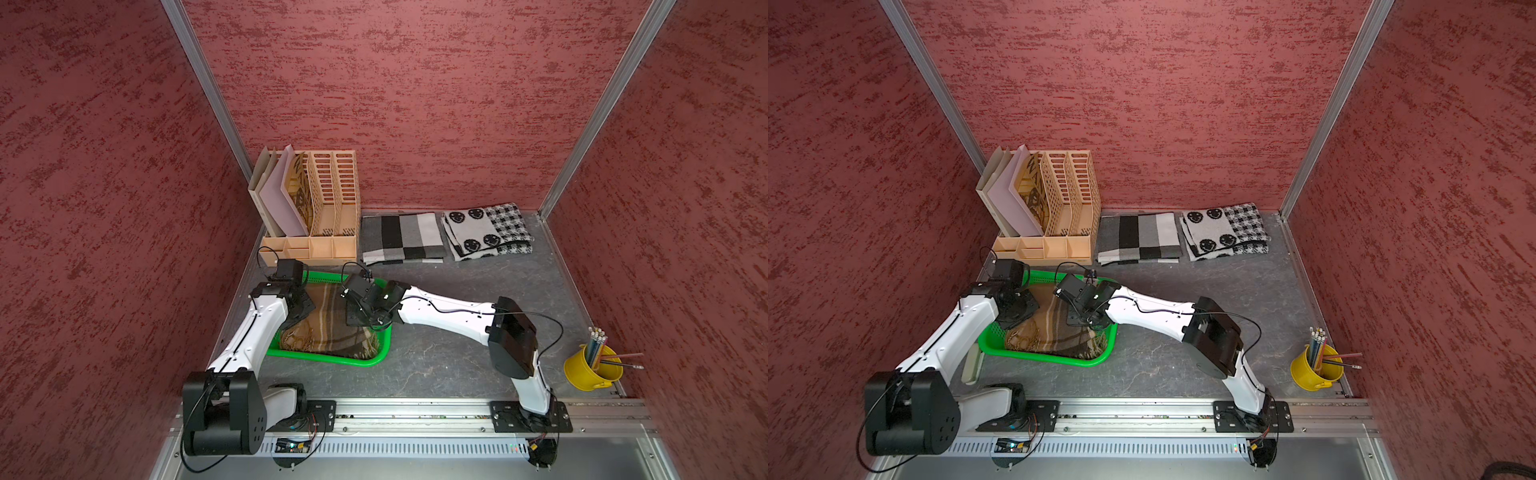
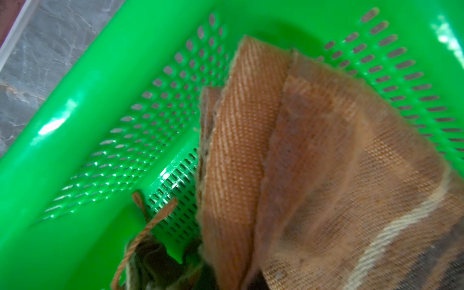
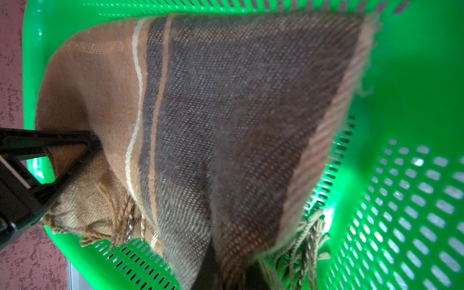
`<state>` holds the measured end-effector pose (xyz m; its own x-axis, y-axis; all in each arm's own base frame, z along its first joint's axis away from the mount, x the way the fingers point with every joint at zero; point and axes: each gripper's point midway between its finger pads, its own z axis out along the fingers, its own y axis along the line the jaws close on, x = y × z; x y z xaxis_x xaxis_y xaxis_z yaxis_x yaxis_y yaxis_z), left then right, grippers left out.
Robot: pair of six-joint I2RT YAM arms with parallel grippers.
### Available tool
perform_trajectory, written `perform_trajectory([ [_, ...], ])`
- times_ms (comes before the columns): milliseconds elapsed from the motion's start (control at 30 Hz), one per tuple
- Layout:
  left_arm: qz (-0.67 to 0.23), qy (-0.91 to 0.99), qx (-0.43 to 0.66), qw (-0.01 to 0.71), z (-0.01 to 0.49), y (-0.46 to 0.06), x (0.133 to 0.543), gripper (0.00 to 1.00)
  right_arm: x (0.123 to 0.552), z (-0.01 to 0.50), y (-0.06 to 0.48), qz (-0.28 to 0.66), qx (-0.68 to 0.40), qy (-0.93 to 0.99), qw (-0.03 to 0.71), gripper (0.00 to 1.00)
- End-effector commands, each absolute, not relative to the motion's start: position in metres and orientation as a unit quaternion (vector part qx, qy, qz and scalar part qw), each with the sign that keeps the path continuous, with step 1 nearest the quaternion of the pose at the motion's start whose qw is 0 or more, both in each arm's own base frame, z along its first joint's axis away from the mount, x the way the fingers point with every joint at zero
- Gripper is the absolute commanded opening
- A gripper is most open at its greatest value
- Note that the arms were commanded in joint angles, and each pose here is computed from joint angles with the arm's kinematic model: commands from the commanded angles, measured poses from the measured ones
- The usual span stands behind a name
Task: Put the folded scarf in the basket
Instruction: Place the scarf in the basket.
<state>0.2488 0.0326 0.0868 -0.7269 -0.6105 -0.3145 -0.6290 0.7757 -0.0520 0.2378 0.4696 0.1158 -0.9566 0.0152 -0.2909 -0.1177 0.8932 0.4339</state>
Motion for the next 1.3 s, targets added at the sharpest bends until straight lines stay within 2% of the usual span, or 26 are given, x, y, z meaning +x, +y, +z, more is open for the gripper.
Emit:
perform_trajectory([
  [0,0.067,0.914,-0.349,0.195,0.089,0.05,0.262,0.0,0.238,0.1,0.464,0.216,-0.006,0.967,0.134,0.0],
  [133,0.073,0.913,-0.346,0.205,0.089,0.053,0.269,0.0,0.236,0.09,0.461,0.209,0.006,0.97,0.126,0.0],
  [600,0.097,0.925,-0.328,0.168,0.066,0.048,0.271,0.02,0.233,0.063,0.448,0.179,0.052,0.976,0.111,0.0],
  [800,0.134,0.92,-0.32,0.182,0.075,0.057,0.272,0.22,0.232,0.061,0.443,0.169,0.064,0.978,0.108,0.0],
  [867,0.139,0.921,-0.317,0.182,0.075,0.057,0.274,0.37,0.232,0.063,0.439,0.166,0.073,0.977,0.111,0.0],
  [900,0.142,0.921,-0.317,0.179,0.075,0.057,0.274,0.49,0.232,0.063,0.437,0.165,0.077,0.977,0.114,0.0],
  [933,0.143,0.921,-0.315,0.177,0.073,0.056,0.275,0.5,0.232,0.064,0.436,0.167,0.08,0.976,0.115,0.0],
  [1000,0.145,0.922,-0.313,0.174,0.071,0.055,0.276,0.5,0.233,0.065,0.437,0.169,0.081,0.976,0.114,0.0],
  [1133,0.152,0.922,-0.311,0.177,0.071,0.054,0.277,0.41,0.229,0.058,0.441,0.171,0.082,0.977,0.101,0.01],
  [1267,0.155,0.922,-0.308,0.176,0.071,0.054,0.277,0.38,0.229,0.057,0.443,0.174,0.08,0.977,0.098,0.17],
])
